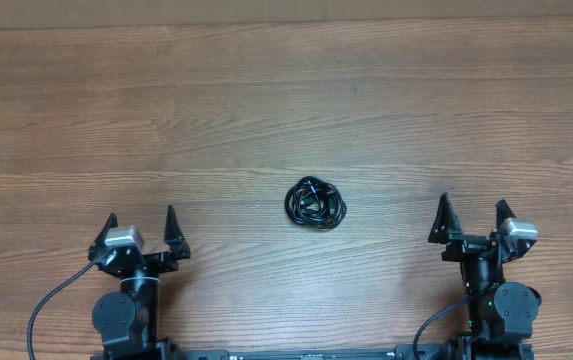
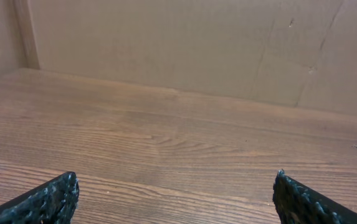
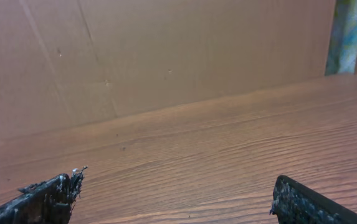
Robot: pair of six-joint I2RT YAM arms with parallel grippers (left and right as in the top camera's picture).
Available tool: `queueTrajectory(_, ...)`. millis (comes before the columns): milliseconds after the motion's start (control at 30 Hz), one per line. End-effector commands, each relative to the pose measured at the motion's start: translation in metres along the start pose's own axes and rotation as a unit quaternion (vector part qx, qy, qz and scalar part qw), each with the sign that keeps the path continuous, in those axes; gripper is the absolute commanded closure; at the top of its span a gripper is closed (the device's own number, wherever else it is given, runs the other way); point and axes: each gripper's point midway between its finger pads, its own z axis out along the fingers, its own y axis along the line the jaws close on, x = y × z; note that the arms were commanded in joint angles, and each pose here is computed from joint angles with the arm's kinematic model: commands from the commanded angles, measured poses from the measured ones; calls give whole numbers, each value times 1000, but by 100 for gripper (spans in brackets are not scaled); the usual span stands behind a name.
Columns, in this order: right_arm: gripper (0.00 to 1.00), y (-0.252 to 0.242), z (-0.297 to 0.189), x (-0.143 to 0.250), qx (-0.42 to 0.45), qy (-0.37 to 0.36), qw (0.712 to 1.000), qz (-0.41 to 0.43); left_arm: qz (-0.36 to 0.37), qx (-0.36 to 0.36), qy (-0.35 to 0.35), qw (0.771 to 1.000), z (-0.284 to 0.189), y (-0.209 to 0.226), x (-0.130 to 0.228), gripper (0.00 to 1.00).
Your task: Untangle cables
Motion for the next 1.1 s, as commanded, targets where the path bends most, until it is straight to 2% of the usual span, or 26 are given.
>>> queueTrajectory(0,0,-2,0,2,5,-2,1000,3,8,3,2,1000,0,-1,2,1)
queueTrajectory(800,0,-2,0,2,5,-2,1000,3,-22,10,2,1000,0,-3,2,1)
queueTrajectory(967,0,-2,0,2,5,-2,1000,3,-56,12,3,998,0,-4,2,0)
queueTrajectory(1067,0,-2,0,2,5,-2,1000,3,-125,28,6,992,0,-9,2,0)
